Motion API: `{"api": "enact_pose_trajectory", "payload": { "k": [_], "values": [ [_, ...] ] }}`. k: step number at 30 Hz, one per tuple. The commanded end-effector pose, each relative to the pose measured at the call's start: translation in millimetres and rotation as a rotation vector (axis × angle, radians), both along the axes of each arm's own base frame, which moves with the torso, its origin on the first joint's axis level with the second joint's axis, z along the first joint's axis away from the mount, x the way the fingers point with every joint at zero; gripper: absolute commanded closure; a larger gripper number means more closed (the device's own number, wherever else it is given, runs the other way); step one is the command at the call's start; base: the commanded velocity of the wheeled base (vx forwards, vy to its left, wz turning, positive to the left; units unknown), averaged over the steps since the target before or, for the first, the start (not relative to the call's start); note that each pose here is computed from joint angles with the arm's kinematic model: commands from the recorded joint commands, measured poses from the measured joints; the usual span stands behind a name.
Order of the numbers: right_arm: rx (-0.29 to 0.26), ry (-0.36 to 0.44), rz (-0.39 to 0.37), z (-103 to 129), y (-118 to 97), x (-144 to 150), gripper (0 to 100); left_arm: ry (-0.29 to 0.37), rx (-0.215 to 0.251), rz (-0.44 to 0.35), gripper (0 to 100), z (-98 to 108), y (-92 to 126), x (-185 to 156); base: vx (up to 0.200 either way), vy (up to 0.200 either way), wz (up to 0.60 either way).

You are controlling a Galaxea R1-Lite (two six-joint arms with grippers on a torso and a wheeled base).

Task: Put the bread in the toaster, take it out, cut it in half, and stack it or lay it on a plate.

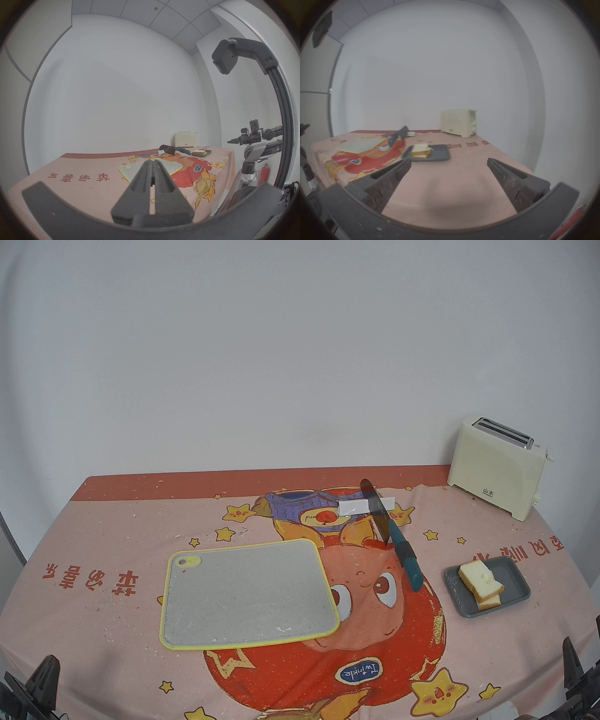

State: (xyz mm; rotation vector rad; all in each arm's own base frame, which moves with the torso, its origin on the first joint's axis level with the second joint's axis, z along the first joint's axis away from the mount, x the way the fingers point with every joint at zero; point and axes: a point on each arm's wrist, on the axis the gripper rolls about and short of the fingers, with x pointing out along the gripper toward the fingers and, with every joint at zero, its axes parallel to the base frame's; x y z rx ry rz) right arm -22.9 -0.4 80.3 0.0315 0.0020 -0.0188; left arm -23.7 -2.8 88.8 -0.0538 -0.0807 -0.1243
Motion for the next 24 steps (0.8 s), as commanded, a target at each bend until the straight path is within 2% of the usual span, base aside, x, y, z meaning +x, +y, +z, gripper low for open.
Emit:
{"api": "enact_pose_trajectory", "payload": {
  "k": [1,5,7,9,10,12,13,16,20,24],
  "values": [
    [0.001,-0.001,-0.003,-4.4,-0.1,-0.1,0,0.031,-0.059,0.244,100,-7.8,5.5,0.6,0.0,0.0,0.0],
    [-0.002,-0.001,-0.001,-4.4,0.0,-0.1,0,0.032,-0.053,0.226,100,-8.0,5.1,0.6,0.0,0.0,0.0],
    [-0.004,0.007,0.005,-4.7,0.1,-0.4,0,0.046,-0.004,0.202,100,-9.4,4.6,0.7,0.0,0.0,0.0],
    [-0.012,0.002,0.01,-4.8,0.2,-0.1,0,0.077,0.068,0.14,100,-13.0,3.2,0.9,0.0,0.0,0.0],
    [-0.019,0.003,0.013,-4.8,0.3,-0.1,0,0.08,0.087,0.112,100,-13.5,2.5,0.9,0.0,0.0,0.0],
    [-0.034,0.004,0.028,-4.9,0.6,-0.1,0,0.075,0.096,0.091,100,-13.2,2.1,0.9,0.0,0.0,0.0],
    [-0.04,0.005,0.059,-5.1,1.3,-0.1,0,0.073,0.103,0.085,100,-13.0,1.9,0.9,0.0,0.0,0.0],
    [-0.036,0.002,0.056,-5.0,1.3,0.0,0,0.064,0.123,0.077,100,-12.4,1.7,0.8,0.0,0.0,0.0],
    [-0.021,0.002,0.036,-5.0,0.7,0.0,0,0.063,0.107,0.078,100,-12.1,1.7,0.8,0.0,0.0,0.0],
    [-0.022,0.002,0.034,-4.8,0.8,-0.1,0,0.068,0.051,0.101,100,-12.1,2.3,0.9,0.0,0.0,0.0]
  ]
}}
